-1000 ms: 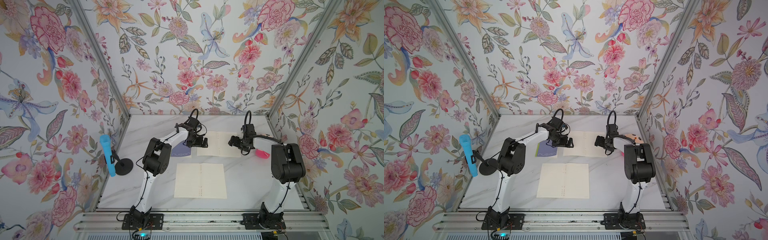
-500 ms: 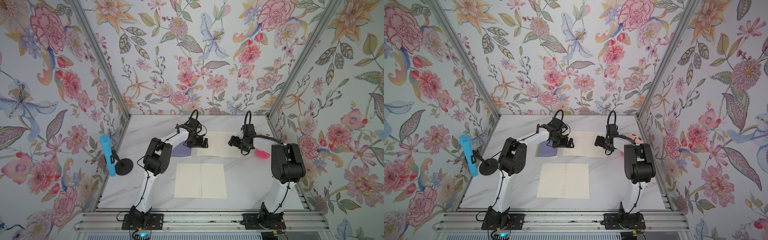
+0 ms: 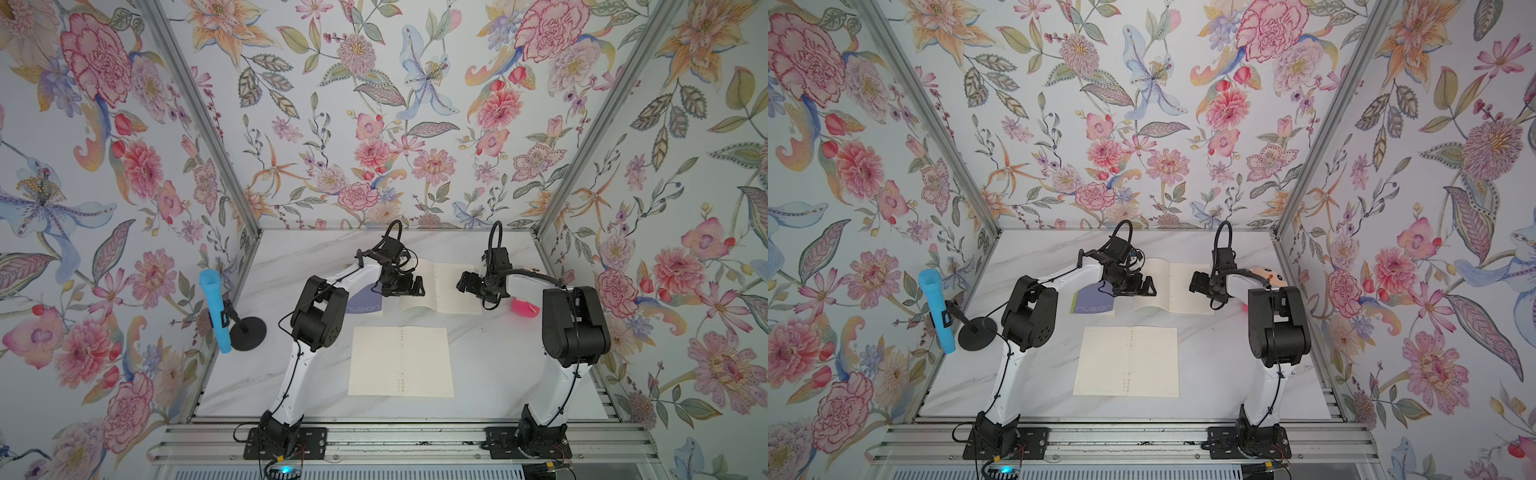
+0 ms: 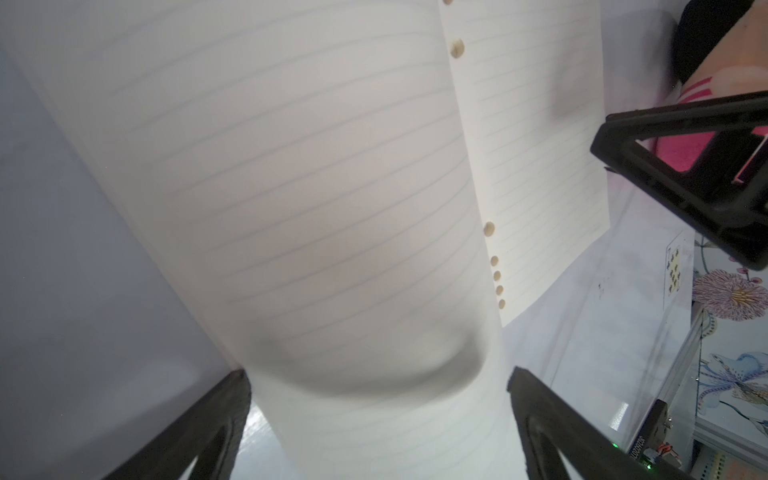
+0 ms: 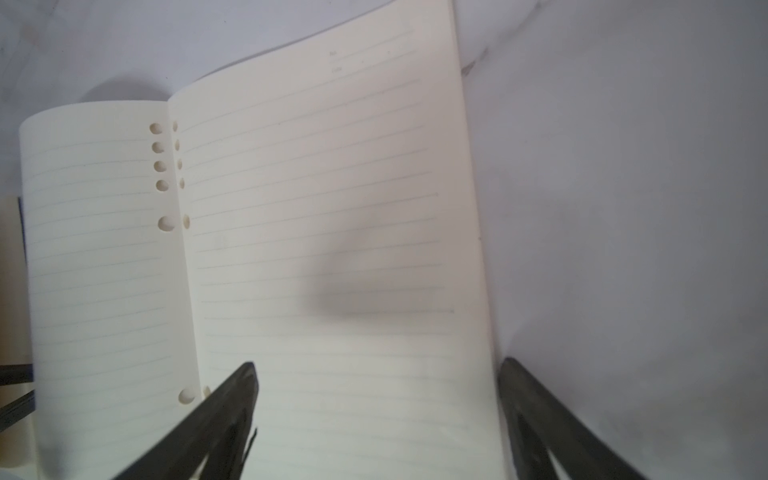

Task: Close the notebook
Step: Close the notebook at the center of the board.

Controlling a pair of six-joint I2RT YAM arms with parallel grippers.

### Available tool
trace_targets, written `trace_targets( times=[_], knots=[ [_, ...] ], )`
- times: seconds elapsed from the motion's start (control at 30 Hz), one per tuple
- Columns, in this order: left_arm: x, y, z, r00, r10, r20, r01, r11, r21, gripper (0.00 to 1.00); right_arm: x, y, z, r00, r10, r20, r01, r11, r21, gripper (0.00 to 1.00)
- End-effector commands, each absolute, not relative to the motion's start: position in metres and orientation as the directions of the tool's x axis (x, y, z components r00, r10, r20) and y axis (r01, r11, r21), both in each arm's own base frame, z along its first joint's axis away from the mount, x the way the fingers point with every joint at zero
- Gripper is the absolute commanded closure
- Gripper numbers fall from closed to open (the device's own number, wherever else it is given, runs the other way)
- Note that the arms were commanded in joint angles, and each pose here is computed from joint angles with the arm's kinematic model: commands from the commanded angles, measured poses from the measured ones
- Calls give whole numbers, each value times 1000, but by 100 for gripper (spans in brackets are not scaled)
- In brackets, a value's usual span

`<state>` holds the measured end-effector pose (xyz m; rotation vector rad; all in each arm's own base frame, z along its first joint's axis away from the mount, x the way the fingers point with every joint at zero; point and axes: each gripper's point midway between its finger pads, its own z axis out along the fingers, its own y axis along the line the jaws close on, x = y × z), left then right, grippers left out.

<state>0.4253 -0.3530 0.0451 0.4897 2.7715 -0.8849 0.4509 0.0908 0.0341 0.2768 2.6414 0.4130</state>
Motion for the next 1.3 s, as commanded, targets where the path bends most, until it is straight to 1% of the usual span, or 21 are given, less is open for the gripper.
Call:
trace_targets(
  times=[0.0, 0.2, 0.4, 0.57, 0.9, 1.13, 1.27],
  knots=[
    [395, -379, 21, -931, 316, -180, 360, 722, -591, 0, 419, 95, -5, -937, 245, -249, 167, 940, 298, 10],
    [396, -402, 53, -900, 354, -255, 433, 649, -626, 0, 421, 95, -5, -938, 241, -248, 163, 941, 297, 10],
    [398, -421, 104, -853, 364, -375, 522, 581, -624, 0, 423, 94, -5, -938, 241, -250, 164, 941, 295, 10],
    [396, -435, 135, -823, 370, -432, 569, 538, -622, 0, 423, 93, -5, -938, 242, -250, 164, 941, 295, 10],
    [390, -459, 160, -789, 384, -481, 615, 474, -630, 0, 422, 92, -5, -937, 245, -247, 169, 941, 295, 10],
    [389, -461, 161, -769, 401, -497, 638, 451, -624, 0, 421, 83, -1, -931, 261, -254, 182, 938, 296, 10],
    [388, -458, 158, -755, 418, -504, 655, 455, -604, 0, 424, 69, 15, -915, 289, -280, 195, 927, 321, 9]
  ],
)
